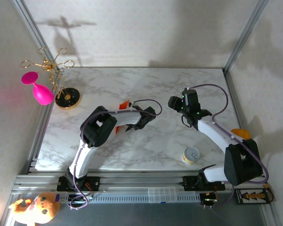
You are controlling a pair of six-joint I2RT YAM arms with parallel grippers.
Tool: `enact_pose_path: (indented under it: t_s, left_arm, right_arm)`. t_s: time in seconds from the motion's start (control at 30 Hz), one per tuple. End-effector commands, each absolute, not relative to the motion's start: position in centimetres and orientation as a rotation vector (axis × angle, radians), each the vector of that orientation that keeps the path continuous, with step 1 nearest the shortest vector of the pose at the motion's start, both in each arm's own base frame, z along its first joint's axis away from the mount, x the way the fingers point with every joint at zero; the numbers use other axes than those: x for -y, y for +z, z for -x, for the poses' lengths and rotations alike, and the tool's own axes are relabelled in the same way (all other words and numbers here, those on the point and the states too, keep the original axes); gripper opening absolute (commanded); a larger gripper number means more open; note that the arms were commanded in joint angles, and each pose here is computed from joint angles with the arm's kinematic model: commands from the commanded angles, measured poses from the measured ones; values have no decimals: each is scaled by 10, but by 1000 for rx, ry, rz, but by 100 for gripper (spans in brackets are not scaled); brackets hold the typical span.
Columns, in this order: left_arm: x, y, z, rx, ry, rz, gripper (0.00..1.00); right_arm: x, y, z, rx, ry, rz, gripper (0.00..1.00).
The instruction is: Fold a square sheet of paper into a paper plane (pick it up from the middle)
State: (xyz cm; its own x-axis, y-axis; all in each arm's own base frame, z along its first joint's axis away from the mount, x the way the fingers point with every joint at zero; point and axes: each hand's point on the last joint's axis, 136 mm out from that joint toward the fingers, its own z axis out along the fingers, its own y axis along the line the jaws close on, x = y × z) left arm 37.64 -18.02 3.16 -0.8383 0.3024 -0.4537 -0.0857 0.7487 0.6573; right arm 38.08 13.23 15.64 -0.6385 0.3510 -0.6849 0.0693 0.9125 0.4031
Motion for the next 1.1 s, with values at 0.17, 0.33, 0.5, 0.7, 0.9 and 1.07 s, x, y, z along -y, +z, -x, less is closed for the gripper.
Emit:
enact_pose_path:
  t_s: [0.17,0.33,0.5,0.7,0.9,1.07]
  left_arm:
    - [205,14,-373,-2446,822,-76,19]
    - [221,11,-368,-2496,715,-54,28]
    - [254,16,-361,-2563,485,-2,34]
    - [297,38,-351,-2603,138,70,33]
    - [339,73,-327,-2633,-372,79,30]
    - [297,99,-335,-2567,-414,136,28]
  right_arm:
    - [-128,146,-379,-2258,484,-389,68]
    - [-130,144,-379,-2263,508,-401,68]
    - [-129,143,-380,-2260,516,-413,68]
    - [-128,140,-380,-2266,519,-425,67]
    - [-121,144,-380,-2246,515,-447,67]
    - [-137,140,-383,-2271,587,-374,68]
